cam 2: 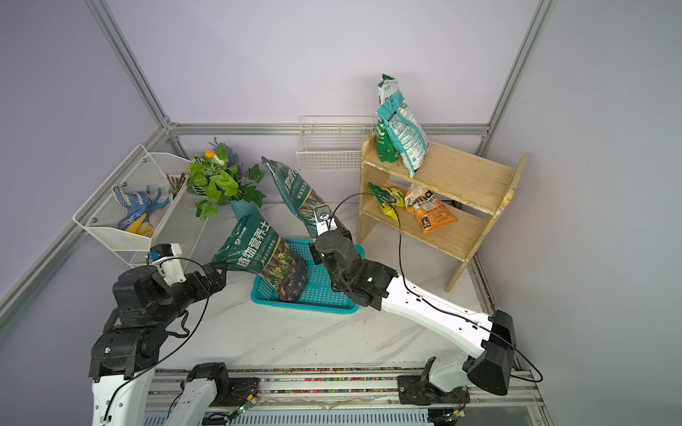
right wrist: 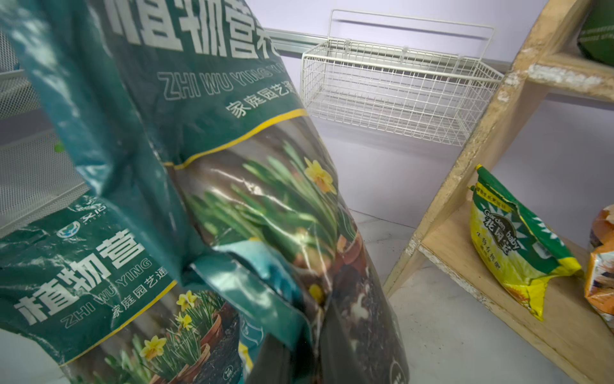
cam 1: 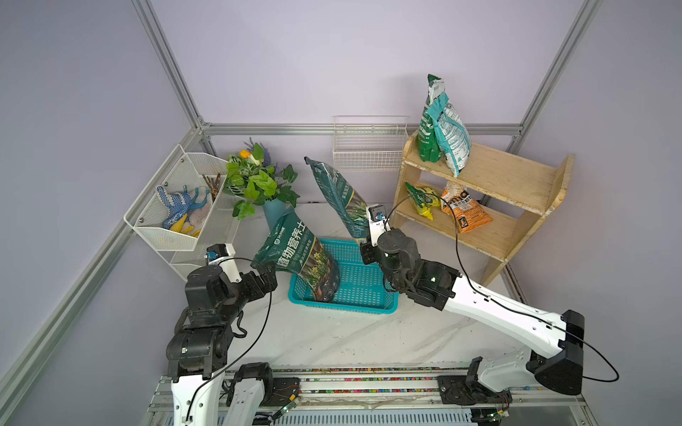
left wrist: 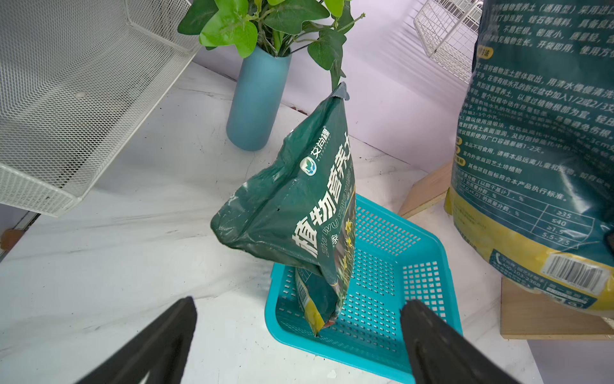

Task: Take down the fertilizer bag from the shelf
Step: Pick up the fertilizer bag from the shelf, then place the fertilizer bag in the storage box.

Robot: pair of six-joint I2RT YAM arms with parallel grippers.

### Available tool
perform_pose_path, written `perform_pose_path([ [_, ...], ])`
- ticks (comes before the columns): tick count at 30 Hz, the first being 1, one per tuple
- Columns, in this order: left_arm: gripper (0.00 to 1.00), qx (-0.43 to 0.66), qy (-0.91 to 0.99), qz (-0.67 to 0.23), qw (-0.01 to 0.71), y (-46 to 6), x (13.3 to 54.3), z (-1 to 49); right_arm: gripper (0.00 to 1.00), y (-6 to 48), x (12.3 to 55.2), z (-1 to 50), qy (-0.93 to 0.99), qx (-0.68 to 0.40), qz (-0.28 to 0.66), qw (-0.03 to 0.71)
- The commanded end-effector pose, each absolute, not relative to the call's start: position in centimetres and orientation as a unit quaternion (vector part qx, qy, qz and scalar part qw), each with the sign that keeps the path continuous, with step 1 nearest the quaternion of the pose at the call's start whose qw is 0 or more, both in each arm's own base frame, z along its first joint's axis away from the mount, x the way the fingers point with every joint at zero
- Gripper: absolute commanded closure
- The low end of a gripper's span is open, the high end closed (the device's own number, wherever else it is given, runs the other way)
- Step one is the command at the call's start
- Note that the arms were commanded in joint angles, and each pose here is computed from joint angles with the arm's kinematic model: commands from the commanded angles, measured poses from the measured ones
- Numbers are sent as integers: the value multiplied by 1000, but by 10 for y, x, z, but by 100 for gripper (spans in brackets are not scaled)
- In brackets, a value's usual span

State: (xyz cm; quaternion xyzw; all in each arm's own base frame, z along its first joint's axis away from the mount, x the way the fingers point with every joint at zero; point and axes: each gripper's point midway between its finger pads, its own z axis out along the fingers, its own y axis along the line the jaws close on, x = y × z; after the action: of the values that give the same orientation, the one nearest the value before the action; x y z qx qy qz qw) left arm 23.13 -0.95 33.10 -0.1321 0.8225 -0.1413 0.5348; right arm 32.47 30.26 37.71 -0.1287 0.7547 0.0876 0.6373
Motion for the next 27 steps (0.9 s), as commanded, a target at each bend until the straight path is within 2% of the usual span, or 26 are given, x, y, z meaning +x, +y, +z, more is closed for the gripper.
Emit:
perform_pose_path([
  [1, 0, -134, 830, -146, 522, -11, 233, 315, 100, 293, 319, 469, 661, -20, 195, 724],
  [27, 0, -134, 830, -147, 522, -11, 233, 315, 100, 345, 315, 399, 654, -37, 236, 718],
])
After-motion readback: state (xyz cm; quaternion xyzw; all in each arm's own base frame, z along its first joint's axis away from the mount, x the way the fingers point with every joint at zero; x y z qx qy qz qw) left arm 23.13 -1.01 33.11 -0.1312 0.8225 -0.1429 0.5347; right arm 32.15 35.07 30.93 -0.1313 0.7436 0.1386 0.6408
